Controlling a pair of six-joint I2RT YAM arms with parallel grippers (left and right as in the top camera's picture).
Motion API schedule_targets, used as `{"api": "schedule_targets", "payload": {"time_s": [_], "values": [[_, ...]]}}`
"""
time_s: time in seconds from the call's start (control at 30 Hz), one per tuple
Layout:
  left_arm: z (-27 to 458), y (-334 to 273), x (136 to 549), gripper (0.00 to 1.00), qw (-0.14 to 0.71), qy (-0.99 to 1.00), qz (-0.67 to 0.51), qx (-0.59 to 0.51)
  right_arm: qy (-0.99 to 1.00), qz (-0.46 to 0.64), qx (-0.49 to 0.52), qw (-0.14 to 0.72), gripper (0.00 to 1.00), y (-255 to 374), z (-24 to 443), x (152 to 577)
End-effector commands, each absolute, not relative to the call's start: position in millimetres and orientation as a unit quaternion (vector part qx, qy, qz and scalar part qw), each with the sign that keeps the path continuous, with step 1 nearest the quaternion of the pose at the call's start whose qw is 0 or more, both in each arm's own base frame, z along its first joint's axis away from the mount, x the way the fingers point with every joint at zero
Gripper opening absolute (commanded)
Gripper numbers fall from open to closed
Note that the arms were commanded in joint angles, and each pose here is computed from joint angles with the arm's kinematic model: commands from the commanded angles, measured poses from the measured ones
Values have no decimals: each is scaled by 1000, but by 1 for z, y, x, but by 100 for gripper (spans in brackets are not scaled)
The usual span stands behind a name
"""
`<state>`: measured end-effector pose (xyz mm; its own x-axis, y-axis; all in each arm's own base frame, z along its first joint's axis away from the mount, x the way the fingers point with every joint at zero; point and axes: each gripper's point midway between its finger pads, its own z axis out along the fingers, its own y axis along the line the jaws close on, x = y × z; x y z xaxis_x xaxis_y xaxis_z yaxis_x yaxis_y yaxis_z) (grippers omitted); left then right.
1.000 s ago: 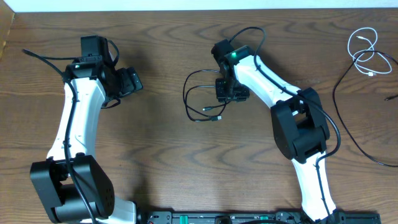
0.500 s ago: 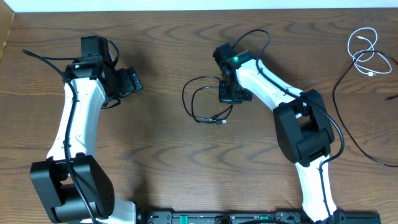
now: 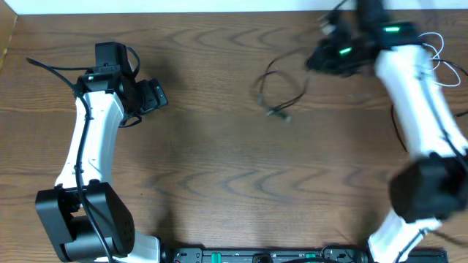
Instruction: Untangle cables
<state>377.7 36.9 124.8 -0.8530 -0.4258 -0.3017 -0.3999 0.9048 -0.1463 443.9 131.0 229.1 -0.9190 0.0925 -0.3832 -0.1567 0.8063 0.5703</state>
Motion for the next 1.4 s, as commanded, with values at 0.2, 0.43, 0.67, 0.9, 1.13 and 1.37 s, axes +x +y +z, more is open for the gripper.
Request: {"api": "schedule_targets", "payload": {"time_s": [0.2,0.43,0.67,0.9,1.13,1.37], "values": [[126,41,377,95,170,960,-34,-220,841,292,110,442,1,-33,394,457],[126,41,377,95,170,960,-34,-220,737,217,239,594,1,-169,496,429],[126,40,378,95,172,959,-35,-222,708,80,400,576,1,-291,461,377],[130,32,388,95,189,954,-61,-224,769,48,412,487,1,-323,372,400],[130,27,389,95,188,956,-62,-218,823,97,344,442,46,-303,314,444],[156,-14,398,91,223,967,-111,-59,874,131,222,413,71,-227,321,446]]}}
